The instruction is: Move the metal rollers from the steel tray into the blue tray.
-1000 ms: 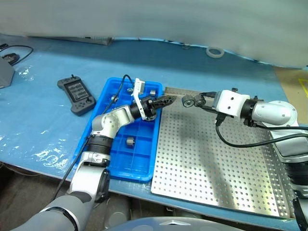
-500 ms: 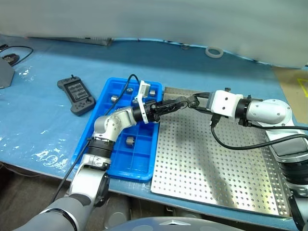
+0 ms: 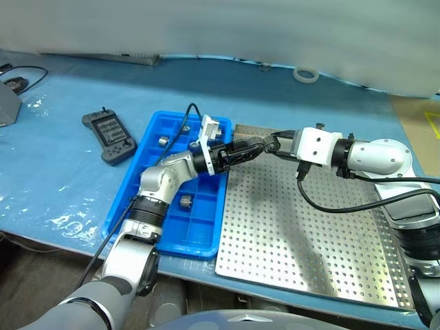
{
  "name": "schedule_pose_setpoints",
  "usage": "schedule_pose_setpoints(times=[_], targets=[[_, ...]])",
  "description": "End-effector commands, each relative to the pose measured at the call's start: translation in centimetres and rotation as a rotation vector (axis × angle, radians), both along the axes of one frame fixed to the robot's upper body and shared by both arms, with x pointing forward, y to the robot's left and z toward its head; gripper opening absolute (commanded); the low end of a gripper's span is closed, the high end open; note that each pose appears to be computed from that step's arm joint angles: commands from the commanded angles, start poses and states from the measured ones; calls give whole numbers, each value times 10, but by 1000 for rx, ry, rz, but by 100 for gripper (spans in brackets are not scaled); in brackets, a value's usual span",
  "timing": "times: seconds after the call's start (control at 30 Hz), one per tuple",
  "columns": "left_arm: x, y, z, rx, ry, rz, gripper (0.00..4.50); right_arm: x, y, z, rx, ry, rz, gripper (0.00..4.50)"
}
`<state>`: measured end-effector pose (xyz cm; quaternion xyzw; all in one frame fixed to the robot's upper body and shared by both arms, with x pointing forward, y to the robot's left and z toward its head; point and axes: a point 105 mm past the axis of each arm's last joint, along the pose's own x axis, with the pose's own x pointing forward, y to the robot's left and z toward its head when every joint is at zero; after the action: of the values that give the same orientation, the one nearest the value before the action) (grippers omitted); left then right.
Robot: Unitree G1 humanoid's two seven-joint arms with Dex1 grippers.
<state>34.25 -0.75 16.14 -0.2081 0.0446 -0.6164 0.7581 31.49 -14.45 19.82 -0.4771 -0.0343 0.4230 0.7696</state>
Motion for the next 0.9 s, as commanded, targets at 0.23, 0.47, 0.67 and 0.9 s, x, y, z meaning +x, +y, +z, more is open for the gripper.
schedule_pose_setpoints(times=[0.23, 0.47, 0.67, 0.9], targets=[[0, 2, 24, -94, -53, 9, 248, -3, 3, 15, -6, -75, 10, 122], [0, 4, 22, -76, -58, 25, 137, -2, 5, 15, -6, -77, 12, 122], [7, 7, 22, -73, -49, 63, 137, 1, 5, 15, -7, -82, 16, 122], [29, 39, 38, -115, -41, 193, 137, 3, 4, 15, -12, -87, 13, 122]])
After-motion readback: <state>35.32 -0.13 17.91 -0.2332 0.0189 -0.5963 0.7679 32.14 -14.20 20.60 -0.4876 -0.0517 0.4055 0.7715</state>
